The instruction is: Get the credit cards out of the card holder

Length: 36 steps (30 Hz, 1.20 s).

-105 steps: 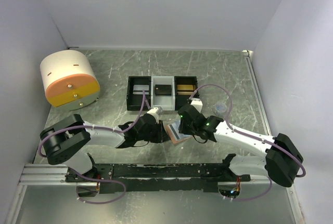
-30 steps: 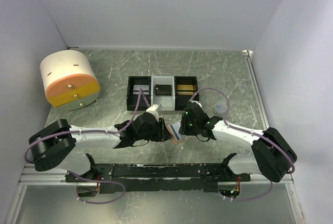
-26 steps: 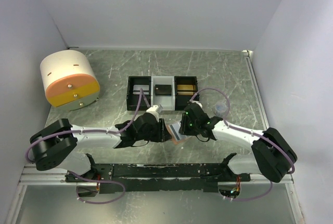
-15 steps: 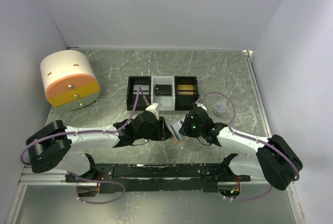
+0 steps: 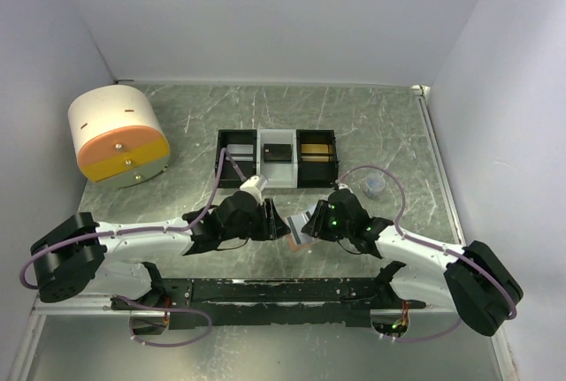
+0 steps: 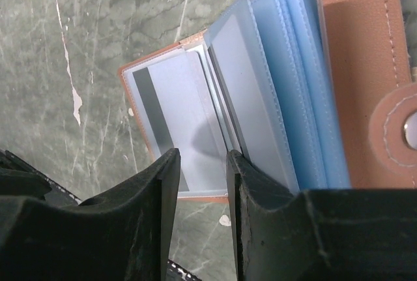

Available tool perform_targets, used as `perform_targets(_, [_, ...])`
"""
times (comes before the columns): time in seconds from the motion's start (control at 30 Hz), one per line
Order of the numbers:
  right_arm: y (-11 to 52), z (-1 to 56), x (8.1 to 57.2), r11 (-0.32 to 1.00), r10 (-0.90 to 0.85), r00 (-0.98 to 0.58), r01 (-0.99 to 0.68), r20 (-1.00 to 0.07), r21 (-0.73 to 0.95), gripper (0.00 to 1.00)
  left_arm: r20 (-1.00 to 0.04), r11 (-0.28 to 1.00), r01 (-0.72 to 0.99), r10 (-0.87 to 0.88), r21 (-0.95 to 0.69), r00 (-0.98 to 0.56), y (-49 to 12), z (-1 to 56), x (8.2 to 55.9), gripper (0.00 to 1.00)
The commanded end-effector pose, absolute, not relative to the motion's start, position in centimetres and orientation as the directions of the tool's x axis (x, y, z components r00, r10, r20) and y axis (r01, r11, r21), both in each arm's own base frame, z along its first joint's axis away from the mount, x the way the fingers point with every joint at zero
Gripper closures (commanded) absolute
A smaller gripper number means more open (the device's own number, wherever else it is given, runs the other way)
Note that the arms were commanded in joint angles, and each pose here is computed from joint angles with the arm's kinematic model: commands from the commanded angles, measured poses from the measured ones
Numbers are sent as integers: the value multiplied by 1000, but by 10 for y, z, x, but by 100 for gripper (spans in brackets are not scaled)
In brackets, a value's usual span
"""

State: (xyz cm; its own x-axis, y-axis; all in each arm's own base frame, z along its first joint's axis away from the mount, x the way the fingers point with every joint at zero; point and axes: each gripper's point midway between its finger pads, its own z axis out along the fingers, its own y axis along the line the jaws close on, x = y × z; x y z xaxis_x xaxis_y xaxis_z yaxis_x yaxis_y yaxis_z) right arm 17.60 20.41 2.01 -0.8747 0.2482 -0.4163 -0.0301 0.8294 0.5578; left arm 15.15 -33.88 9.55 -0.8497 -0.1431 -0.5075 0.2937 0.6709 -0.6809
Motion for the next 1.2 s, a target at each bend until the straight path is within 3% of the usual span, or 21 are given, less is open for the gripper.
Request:
perform_targets(0.0, [189,-1,148,866,191,-925,2,-328,500,64,-530,653,297,-189,-697,-827,-341,112,157,46])
perform_targets(0.33, [207,39,180,865,149,-891,-93,-429,493,64,-560,642,288,-269,-710,-784,-335,120,168,42])
perform_targets(0.6, [205,42,203,909,106,-872,-110,-478,402,64,-570,670,296,-231,-681,-789,-349,111,175,43])
perform_targets(0.83, [182,11,193,947,76,-895,-74,-440,314,65,-549,601,334,-214,-726,-808,-372,107,171,44])
perform_targets(1.0, [187,-2,176,919,79,-918,-83,-388,385,69,-544,594,359,-160,-720,-824,-386,94,170,47])
perform_targets(1.17, [190,-3,168,892,139,-923,-40,-360,450,70,-504,660,319,-106,-680,-857,-390,60,170,58])
